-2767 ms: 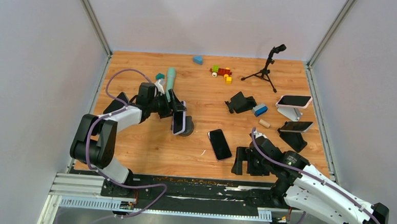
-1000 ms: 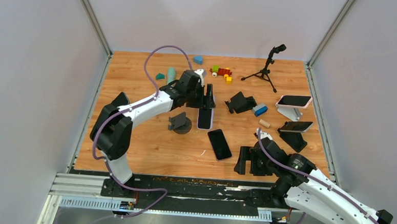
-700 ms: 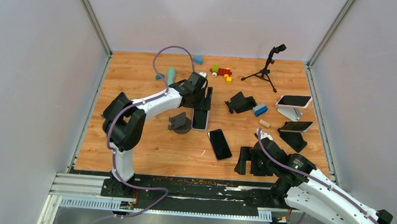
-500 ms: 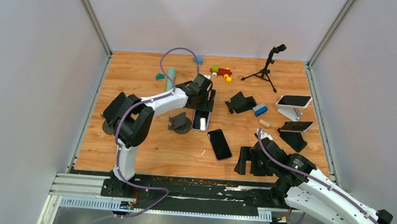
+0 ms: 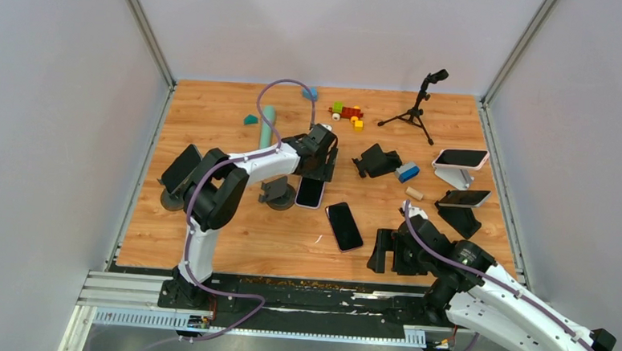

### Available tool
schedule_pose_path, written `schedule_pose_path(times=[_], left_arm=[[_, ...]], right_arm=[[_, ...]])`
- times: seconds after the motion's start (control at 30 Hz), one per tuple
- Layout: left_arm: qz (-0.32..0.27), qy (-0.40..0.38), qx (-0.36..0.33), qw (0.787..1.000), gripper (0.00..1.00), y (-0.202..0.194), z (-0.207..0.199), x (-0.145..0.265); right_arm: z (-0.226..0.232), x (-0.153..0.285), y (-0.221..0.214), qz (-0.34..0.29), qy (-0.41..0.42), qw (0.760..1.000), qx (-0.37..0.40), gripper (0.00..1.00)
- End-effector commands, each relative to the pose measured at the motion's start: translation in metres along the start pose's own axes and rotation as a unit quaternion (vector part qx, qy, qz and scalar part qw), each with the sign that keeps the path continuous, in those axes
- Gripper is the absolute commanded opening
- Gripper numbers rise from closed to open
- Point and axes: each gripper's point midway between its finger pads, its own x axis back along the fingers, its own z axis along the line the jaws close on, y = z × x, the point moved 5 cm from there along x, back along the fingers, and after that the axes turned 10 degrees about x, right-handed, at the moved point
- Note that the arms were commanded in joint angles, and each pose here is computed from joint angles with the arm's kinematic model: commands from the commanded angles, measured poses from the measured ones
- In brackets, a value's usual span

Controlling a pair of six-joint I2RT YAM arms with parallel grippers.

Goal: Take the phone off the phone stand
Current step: Place the phone at the center of the board.

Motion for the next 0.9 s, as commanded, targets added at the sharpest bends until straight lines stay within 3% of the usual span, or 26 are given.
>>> schedule_pose_path(times=[0.0,0.1,0.13,0.33,0.6,0.7,0.87], left_arm=[[0.009,0.029,-0.015,0.999,0.82,-0.014,0.015,-0.007],[0.008,0.029,-0.012,0.999,0.98,-0.015,0.014,-0.007],[0.008,0.030,-0.013,0.999,0.99,-0.014,0.014,-0.006],[-0.003,0.020,-0.010,1.000,1.00,0.000,0.008,0.011],[-0.075,-0.028,-0.010,0.997,1.00,0.047,-0.004,0.087],[-0.106,-0.077,-0.022,0.991,1.00,0.060,-0.012,0.119],[-0.104,-0.169,-0.035,0.979,1.00,0.051,-0.024,0.141]], right_arm=[[0.007,0.010,0.014,-0.028,0.007,1.000,-0.002,0.92],[0.007,0.011,0.015,-0.031,0.007,1.000,0.000,0.92],[0.007,0.011,0.016,-0.032,0.006,0.999,0.001,0.92],[0.014,0.022,0.030,-0.050,0.009,0.999,0.005,0.93],[0.023,0.073,0.083,-0.143,-0.024,0.989,-0.003,0.92],[0.018,0.092,0.096,-0.174,-0.054,0.983,-0.019,0.92],[0.006,0.127,0.112,-0.245,-0.084,0.964,-0.054,0.93]])
